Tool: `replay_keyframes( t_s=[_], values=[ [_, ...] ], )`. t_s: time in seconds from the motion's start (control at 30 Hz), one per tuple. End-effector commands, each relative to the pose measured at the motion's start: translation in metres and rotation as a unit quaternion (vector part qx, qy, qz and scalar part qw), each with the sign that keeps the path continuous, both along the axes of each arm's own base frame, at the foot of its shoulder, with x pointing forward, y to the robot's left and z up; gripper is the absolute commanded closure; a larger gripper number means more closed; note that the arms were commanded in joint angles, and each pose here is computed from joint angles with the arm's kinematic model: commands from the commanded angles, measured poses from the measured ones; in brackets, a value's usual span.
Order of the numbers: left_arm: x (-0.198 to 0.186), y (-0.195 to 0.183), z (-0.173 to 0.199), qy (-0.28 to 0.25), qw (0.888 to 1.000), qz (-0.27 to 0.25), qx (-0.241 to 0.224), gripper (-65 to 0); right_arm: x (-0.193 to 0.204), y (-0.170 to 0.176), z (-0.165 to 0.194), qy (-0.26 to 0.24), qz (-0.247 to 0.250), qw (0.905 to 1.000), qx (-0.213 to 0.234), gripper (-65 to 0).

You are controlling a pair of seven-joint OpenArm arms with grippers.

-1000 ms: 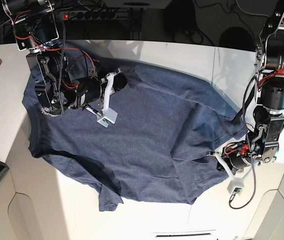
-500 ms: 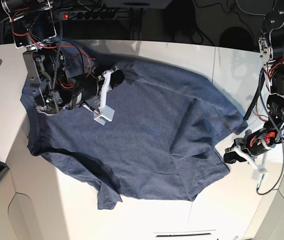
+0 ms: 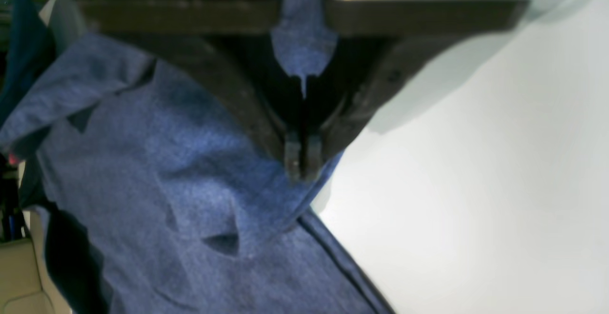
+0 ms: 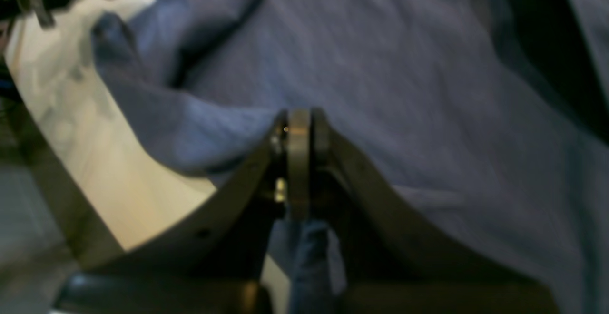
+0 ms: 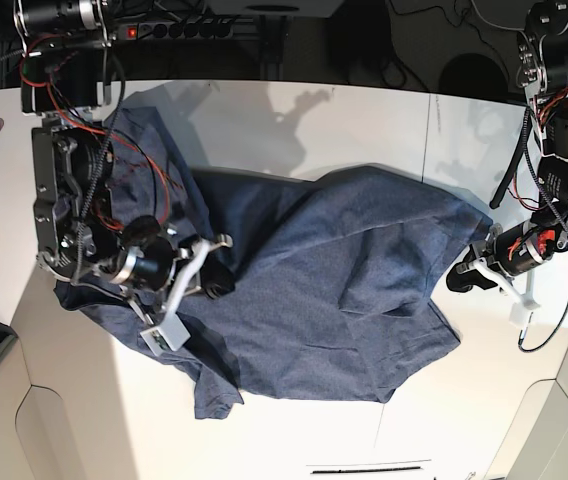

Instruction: Layout the t-shirt on the table in an organized manner, then fold the t-shirt properly

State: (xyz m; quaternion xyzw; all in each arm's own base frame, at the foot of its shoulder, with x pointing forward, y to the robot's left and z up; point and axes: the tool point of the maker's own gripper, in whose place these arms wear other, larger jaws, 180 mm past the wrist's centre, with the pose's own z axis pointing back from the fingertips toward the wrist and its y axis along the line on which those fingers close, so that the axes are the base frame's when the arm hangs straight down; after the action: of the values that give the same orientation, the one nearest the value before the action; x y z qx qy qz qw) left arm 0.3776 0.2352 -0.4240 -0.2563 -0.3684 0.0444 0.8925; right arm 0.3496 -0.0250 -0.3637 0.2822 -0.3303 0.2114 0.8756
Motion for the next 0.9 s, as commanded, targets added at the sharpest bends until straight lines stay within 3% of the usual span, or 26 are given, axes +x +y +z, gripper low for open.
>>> replay_keyframes(
  t_s=[0.0,0.2,0.27,0.33,0.53,0.67,0.77,0.87],
  values=[
    [0.015,0.007,0.021,-0.034,0.999,0.001,0.002,0.0,0.009,0.006,0.015,-0.019,0.004,0.9997,0.016,0.0],
    [0.01,0.009,0.015,-0.024,1.0,-0.004,0.015,0.0,0.0,0.027,0.016,-0.012,0.031,0.9991,0.028,-0.4],
    [0.009,0.009,0.014,-0.023,1.0,-0.004,0.015,0.0,-0.004,0.031,0.013,-0.005,0.042,0.9989,0.021,-15.4],
    [0.008,0.009,0.013,-0.023,1.0,-0.004,0.015,0.0,-0.008,0.032,0.01,0.003,0.05,0.9987,0.014,-22.0],
    [0.006,0.008,0.011,-0.014,1.0,-0.008,0.016,0.0,-0.005,0.032,0.014,-0.005,0.048,0.9987,0.017,-21.9],
    [-0.005,0.005,0.002,0.013,1.0,-0.019,0.011,0.0,0.016,0.029,0.028,-0.055,0.027,0.998,0.014,-21.4],
    [-0.015,0.001,-0.005,0.029,0.999,-0.021,-0.002,0.0,0.038,0.017,0.035,-0.098,-0.001,0.995,-0.02,-13.6],
    [-0.02,0.001,-0.008,0.033,0.999,-0.019,-0.007,0.0,0.055,0.011,0.038,-0.109,-0.016,0.9934,-0.031,-2.1]
  ],
)
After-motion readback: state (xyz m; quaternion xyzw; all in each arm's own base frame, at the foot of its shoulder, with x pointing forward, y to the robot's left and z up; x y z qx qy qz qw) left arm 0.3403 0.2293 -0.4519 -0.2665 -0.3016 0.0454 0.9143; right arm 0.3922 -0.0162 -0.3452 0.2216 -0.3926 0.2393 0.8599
